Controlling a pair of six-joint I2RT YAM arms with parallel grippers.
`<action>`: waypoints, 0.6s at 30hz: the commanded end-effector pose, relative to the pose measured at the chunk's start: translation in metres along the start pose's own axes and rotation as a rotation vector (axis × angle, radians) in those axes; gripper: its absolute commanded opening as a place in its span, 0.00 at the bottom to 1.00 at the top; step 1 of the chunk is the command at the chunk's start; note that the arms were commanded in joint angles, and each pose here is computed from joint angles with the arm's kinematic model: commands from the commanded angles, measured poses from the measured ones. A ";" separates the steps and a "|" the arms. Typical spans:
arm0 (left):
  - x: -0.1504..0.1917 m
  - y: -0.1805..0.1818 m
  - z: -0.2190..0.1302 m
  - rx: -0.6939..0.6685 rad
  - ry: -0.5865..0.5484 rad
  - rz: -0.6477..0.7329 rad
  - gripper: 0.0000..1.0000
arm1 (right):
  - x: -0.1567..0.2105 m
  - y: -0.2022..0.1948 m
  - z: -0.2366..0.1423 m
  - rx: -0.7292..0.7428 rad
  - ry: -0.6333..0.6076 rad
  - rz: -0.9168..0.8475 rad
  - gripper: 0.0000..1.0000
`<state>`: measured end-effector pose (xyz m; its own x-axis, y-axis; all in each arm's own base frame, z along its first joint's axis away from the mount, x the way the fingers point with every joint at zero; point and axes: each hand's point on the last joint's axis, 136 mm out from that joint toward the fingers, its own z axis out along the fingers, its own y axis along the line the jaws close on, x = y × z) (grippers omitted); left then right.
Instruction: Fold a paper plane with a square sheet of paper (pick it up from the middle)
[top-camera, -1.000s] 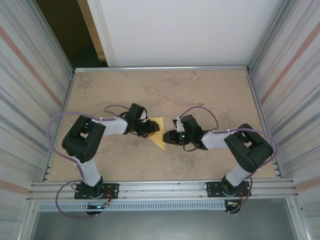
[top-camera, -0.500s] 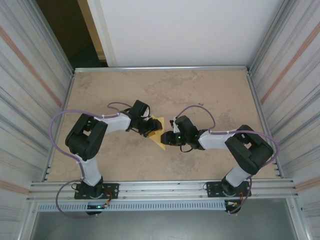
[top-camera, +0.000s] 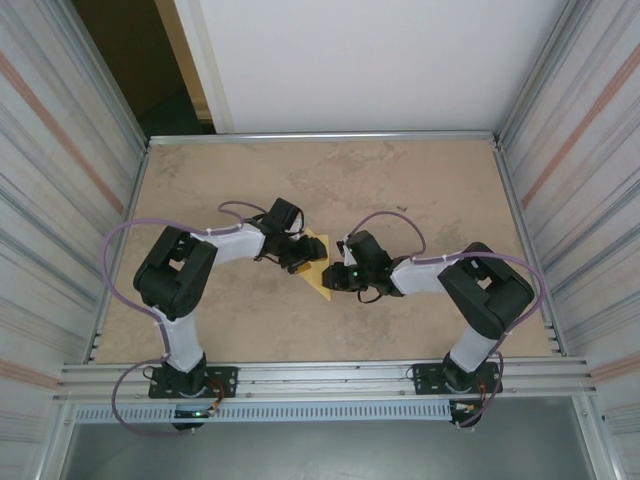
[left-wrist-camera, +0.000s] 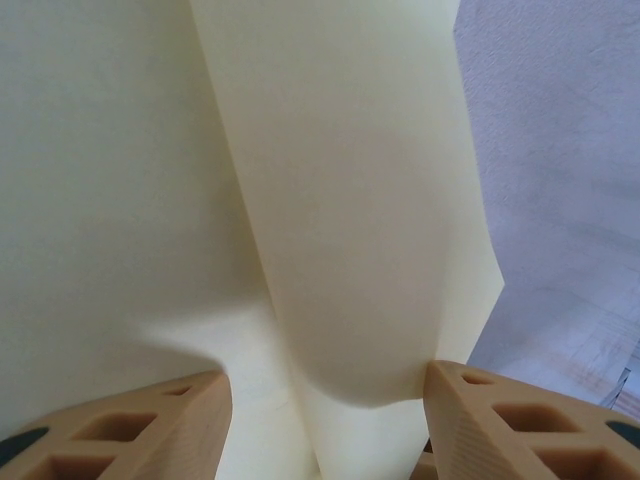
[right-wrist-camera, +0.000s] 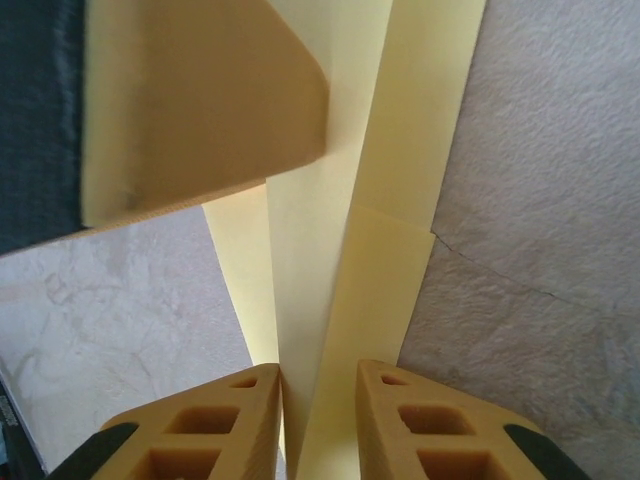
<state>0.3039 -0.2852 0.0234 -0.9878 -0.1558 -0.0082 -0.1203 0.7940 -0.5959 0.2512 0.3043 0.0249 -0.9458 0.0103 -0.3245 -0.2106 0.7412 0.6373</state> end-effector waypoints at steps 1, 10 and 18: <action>0.055 0.101 0.026 -0.339 0.160 -0.113 0.57 | -0.002 0.003 0.004 -0.021 0.003 -0.007 0.22; 0.054 0.096 0.026 -0.325 0.161 -0.106 0.57 | 0.003 -0.004 0.003 -0.044 0.020 0.028 0.14; 0.049 0.083 0.021 -0.292 0.149 -0.088 0.57 | 0.008 -0.010 0.004 -0.061 0.033 0.054 0.10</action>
<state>0.3046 -0.2857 0.0251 -0.9879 -0.1551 -0.0067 -0.1210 0.7960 -0.5930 0.2519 0.3024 0.0232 -0.9507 0.0203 -0.3095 -0.2065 0.7030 0.6805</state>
